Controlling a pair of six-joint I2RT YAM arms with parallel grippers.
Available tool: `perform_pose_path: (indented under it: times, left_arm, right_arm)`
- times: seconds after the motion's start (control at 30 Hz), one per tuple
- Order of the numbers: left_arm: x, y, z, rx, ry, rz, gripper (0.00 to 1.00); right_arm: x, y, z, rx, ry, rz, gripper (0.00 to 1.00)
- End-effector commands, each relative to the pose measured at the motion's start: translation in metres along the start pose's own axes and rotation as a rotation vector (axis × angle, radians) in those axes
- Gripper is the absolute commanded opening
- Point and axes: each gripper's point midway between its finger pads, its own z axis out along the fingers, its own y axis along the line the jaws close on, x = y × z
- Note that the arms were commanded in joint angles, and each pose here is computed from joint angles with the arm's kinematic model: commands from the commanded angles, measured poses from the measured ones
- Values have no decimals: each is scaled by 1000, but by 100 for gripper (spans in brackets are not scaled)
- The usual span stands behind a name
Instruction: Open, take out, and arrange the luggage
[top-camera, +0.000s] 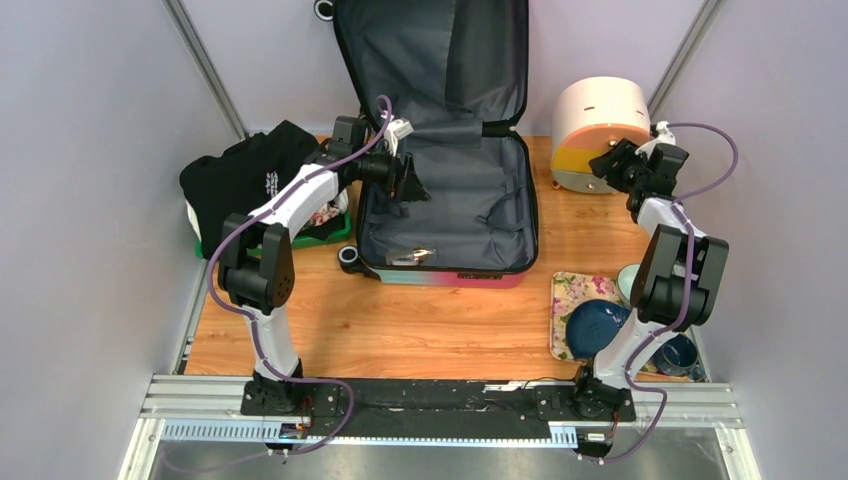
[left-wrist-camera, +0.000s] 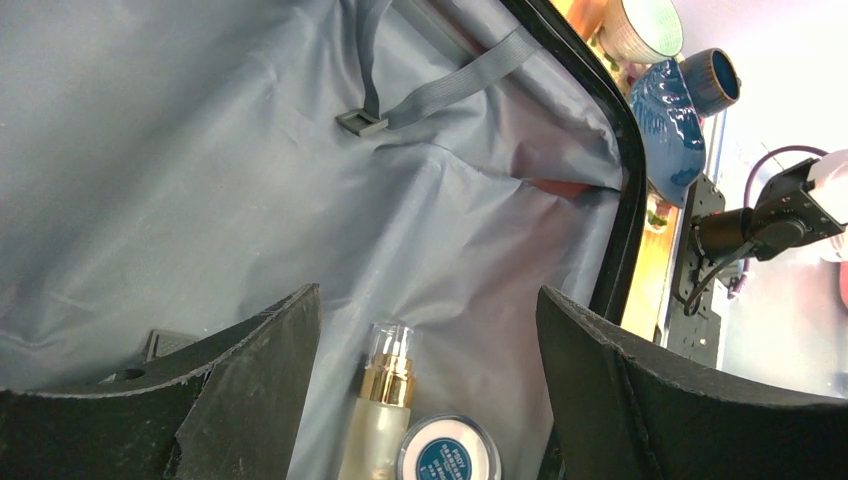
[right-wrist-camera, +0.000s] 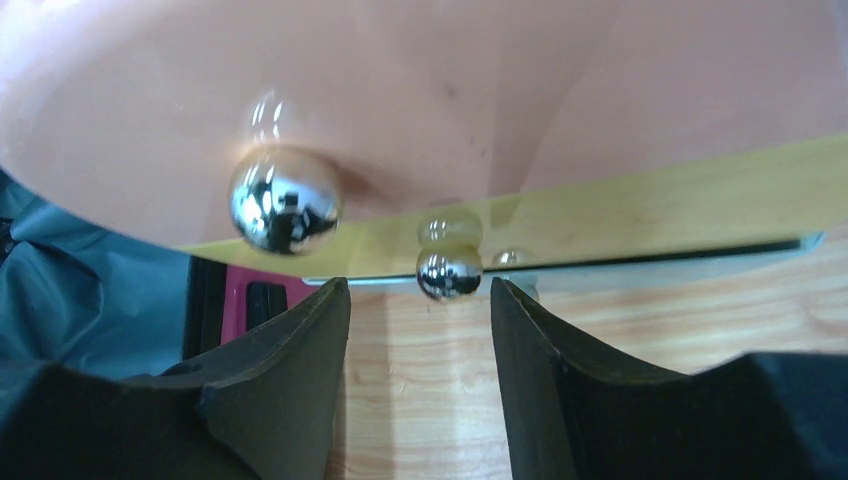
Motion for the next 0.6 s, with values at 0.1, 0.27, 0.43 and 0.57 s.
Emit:
perform_pose_path:
  times: [0.1,0.27,0.43,0.57]
  left_arm:
    - [-6,0,-3,7,-21,38,86]
    - [-4,1,-2,0,-18,44,86]
    - [-3,3,-2,-5,-12,50,86]
    - [0,4,-1,3,0,78,85]
  right_arm:
    - [-28,5,20,-20,-53,-3,54]
    - [-24,-2,20,12,-39,4,41]
    - [-15,-3,11,25,-13,8,27]
    - [-3,-2,-3,34,9,19,17]
